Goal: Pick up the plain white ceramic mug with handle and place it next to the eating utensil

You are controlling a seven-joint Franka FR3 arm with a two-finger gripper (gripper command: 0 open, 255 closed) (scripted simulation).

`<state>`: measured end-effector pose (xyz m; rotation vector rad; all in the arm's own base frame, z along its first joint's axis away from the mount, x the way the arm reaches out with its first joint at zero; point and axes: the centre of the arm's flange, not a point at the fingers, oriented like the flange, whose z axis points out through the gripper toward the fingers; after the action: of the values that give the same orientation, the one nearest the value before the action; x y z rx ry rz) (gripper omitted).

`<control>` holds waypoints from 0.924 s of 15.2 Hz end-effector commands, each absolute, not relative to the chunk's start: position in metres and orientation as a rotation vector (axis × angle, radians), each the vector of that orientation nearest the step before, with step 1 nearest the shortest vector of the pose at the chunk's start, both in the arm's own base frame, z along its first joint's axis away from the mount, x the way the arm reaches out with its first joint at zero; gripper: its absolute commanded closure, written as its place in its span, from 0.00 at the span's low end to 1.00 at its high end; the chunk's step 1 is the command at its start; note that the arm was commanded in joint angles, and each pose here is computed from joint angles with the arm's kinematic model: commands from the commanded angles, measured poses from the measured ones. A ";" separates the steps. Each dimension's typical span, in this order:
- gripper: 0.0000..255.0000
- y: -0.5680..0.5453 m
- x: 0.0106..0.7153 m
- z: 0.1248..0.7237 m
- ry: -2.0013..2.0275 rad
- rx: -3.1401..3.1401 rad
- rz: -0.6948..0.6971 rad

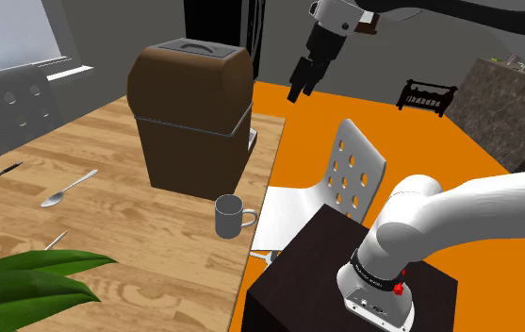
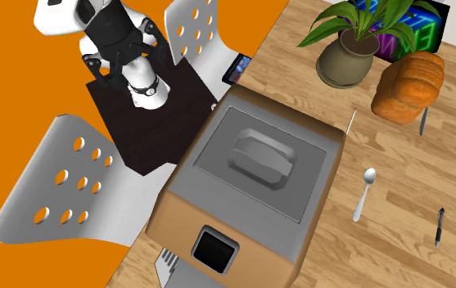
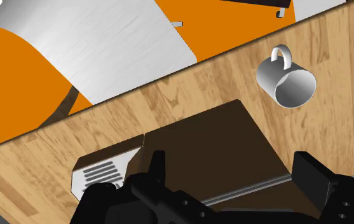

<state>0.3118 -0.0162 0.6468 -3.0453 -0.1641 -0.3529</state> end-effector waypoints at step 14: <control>0.00 0.114 0.339 0.530 -0.131 -3.106 -0.257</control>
<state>0.3387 0.1038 0.5406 -3.1014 -0.1353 -0.2624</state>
